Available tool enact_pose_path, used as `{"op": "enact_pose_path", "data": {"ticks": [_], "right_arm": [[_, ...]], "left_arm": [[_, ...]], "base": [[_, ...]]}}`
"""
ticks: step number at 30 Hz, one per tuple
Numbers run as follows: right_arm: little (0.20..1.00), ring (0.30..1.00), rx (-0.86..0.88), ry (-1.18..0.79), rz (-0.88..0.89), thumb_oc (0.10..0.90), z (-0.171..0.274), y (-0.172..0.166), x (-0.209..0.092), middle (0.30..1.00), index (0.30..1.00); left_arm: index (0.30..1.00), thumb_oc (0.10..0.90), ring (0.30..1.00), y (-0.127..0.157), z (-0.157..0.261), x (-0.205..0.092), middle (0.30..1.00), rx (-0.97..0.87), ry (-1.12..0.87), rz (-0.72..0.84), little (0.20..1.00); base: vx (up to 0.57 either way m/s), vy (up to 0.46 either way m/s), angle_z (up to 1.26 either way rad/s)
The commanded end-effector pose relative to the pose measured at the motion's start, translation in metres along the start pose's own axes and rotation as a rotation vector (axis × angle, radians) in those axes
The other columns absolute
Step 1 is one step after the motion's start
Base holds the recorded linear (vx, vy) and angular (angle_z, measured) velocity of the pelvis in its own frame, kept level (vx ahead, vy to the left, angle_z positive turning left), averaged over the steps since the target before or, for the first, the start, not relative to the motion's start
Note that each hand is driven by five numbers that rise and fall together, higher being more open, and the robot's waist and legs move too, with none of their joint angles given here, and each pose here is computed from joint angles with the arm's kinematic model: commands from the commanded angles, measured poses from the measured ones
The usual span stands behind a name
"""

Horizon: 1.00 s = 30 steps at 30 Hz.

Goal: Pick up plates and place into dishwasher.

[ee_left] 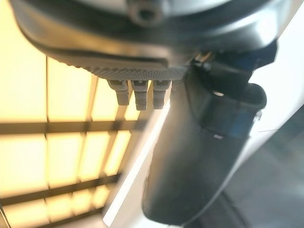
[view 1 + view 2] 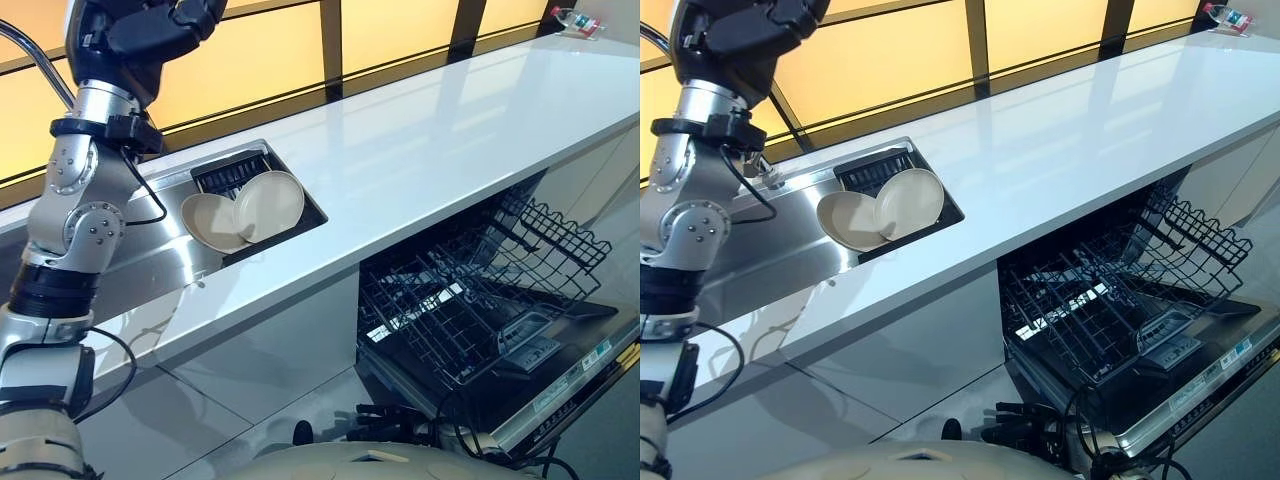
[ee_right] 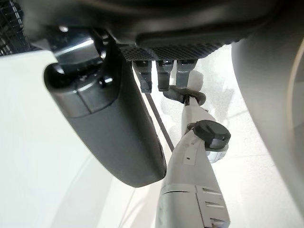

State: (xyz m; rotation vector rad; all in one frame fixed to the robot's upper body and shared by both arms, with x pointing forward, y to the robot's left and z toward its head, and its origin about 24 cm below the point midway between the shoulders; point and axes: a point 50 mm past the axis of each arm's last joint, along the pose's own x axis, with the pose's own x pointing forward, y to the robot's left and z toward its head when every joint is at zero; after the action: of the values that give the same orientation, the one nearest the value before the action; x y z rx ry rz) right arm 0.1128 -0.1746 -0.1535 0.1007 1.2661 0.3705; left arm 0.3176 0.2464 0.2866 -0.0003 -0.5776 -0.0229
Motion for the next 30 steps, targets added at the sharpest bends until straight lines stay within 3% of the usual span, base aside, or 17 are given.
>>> {"op": "enact_pose_path", "data": {"ticks": [1,8,14,30], "right_arm": [[0.900,0.900,-0.067,-0.001,0.101,0.800,0.005,0.021,0.006,0.900,0.900],[0.900,0.900,-0.104,0.064,0.087,0.800,-0.019,0.012,0.001,0.900,0.900],[0.900,0.900,-0.129,0.097,0.081,0.800,-0.030,0.007,-0.004,0.900,0.900],[0.900,0.900,-0.239,0.057,0.016,0.800,-0.022,-0.009,-0.013,0.900,0.900]], "left_arm": [[0.900,0.800,0.900,0.009,0.096,0.033,0.900,0.286,-0.332,0.037,0.900],[0.900,0.800,0.900,0.027,0.105,0.050,0.900,0.784,-0.202,-0.005,0.900],[0.900,0.800,0.900,0.043,0.097,0.054,0.900,0.953,-0.058,-0.040,0.900],[0.900,0.800,0.900,0.087,0.055,0.044,0.900,1.046,0.312,-0.097,0.900]], "base": [[0.10,0.062,-0.02],[0.10,0.085,-0.06],[0.04,0.075,-0.07],[0.00,0.066,-0.04]]}}
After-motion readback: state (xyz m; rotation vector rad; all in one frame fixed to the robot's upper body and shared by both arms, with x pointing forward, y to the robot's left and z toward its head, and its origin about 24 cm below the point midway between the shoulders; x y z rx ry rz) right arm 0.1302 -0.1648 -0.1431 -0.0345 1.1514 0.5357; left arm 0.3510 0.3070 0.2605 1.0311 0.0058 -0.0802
